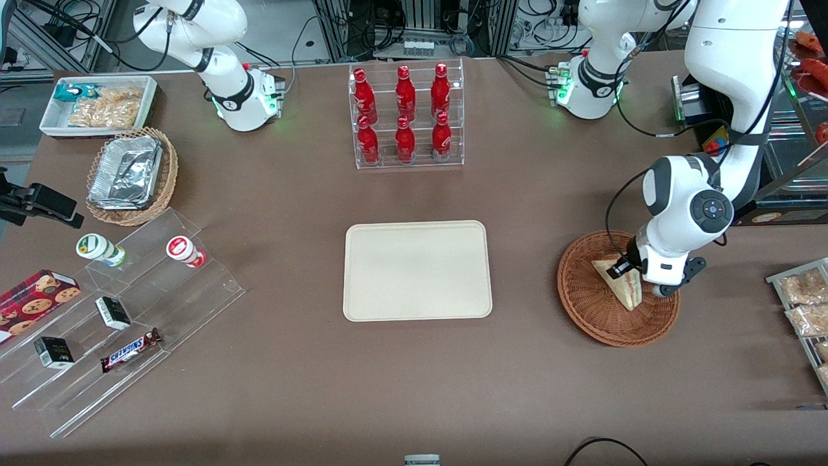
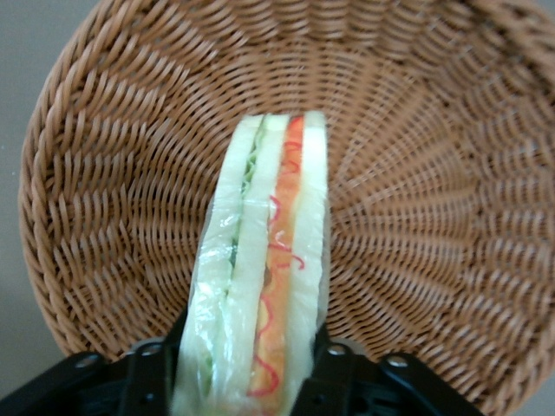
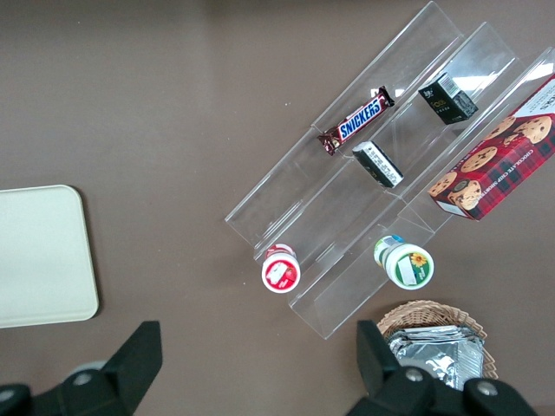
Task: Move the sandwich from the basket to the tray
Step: 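Lift the sandwich and carry it with the left gripper over the tray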
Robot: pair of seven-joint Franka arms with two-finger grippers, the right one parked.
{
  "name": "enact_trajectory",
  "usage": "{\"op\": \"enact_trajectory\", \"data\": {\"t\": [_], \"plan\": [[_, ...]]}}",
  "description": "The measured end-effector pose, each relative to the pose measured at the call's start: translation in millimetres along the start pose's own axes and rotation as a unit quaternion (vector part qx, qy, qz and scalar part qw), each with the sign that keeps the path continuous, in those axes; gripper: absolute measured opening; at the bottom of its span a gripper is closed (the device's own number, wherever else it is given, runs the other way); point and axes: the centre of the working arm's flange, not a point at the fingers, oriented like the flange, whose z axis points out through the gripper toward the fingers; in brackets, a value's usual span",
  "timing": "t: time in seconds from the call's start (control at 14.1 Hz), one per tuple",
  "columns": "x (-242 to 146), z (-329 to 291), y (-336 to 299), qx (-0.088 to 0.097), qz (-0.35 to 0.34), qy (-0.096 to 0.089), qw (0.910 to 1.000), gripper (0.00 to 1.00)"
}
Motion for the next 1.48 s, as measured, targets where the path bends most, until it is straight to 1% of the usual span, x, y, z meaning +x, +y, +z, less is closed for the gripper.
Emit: {"op": "enact_trajectory", "data": {"t": [0.07,0.21,0.28,0.35,0.42,0.49,0.57,0.64,0.71,0.85,0.99,1.27,1.41,1.48], "plan": [[3,-6,6,-0.004,0.019,0.006,0.9998,0.41],[6,-18,15,-0.009,0.093,0.013,0.9955,0.33],[8,-23,19,-0.008,0.127,0.013,0.9918,0.25],[8,-29,23,-0.006,0.152,0.007,0.9884,0.19],[4,-36,33,-0.002,0.169,-0.005,0.9856,0.19],[-4,-46,48,0.006,0.185,-0.025,0.9824,0.18],[-16,-59,66,0.015,0.204,-0.05,0.9777,0.15],[-32,-75,88,0.021,0.225,-0.069,0.9716,0.15],[-48,-90,110,0.022,0.242,-0.078,0.9668,0.15],[-86,-106,157,0.015,0.266,-0.079,0.9608,0.15],[-130,-103,201,0.013,0.281,-0.079,0.9563,0.15],[-217,-81,282,0.011,0.291,-0.085,0.9529,0.15],[-249,-74,313,0.005,0.291,-0.084,0.9532,0.15],[-261,-69,326,0.004,0.289,-0.08,0.954,0.15]]}}
